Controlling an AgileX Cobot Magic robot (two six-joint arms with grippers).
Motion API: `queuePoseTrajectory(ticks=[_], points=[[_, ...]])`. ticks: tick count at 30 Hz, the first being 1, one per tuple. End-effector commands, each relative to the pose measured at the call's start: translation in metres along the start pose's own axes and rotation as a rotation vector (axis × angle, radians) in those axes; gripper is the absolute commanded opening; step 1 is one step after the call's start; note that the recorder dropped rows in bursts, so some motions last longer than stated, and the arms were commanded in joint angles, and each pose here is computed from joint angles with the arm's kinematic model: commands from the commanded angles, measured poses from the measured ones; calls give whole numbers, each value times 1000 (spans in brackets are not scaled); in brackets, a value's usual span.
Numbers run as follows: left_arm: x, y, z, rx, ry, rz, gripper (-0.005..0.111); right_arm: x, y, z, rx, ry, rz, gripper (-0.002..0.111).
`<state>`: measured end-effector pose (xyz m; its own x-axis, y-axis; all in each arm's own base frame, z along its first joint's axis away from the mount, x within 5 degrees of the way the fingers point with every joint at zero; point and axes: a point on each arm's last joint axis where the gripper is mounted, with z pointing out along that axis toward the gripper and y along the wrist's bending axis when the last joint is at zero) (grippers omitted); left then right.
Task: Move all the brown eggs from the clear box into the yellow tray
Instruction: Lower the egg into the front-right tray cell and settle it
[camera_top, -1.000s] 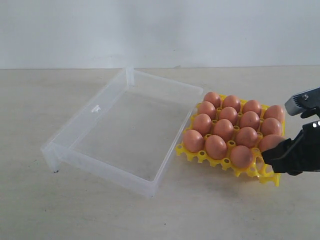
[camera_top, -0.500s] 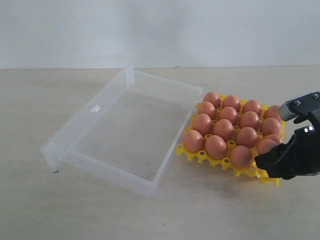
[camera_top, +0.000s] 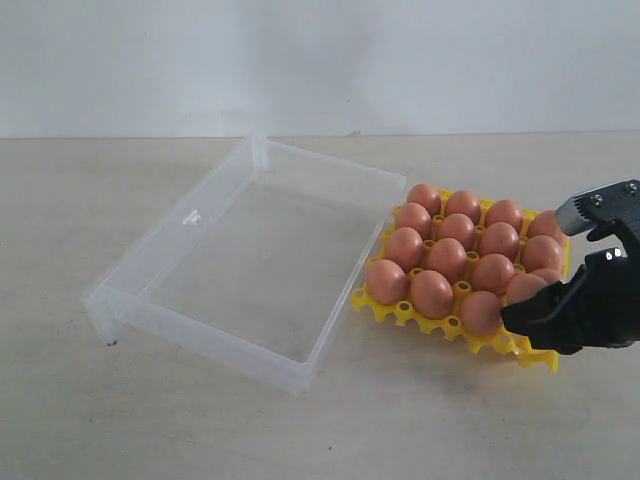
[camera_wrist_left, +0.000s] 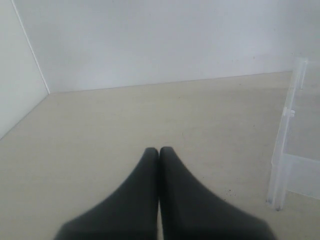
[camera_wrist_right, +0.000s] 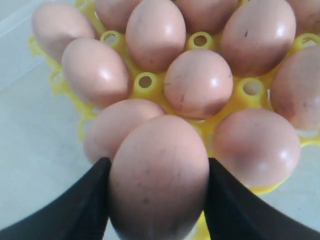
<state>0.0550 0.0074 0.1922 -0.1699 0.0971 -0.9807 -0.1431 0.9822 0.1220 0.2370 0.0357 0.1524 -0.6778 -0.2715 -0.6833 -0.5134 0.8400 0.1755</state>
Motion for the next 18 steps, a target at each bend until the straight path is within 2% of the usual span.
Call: queuePoseTrajectory(ticks=[1, 11, 15, 18], points=[[0, 0, 0, -5, -9, -13, -4, 0, -2, 0, 21, 1, 1, 49], [0, 0, 0, -5, -9, -13, -4, 1, -4, 0, 42, 9, 1, 49], [0, 0, 0, -5, -9, -13, -4, 1, -3, 0, 35, 6, 3, 62], [0, 0, 0, -5, -9, -13, -4, 1, -4, 0, 37, 7, 3, 65]])
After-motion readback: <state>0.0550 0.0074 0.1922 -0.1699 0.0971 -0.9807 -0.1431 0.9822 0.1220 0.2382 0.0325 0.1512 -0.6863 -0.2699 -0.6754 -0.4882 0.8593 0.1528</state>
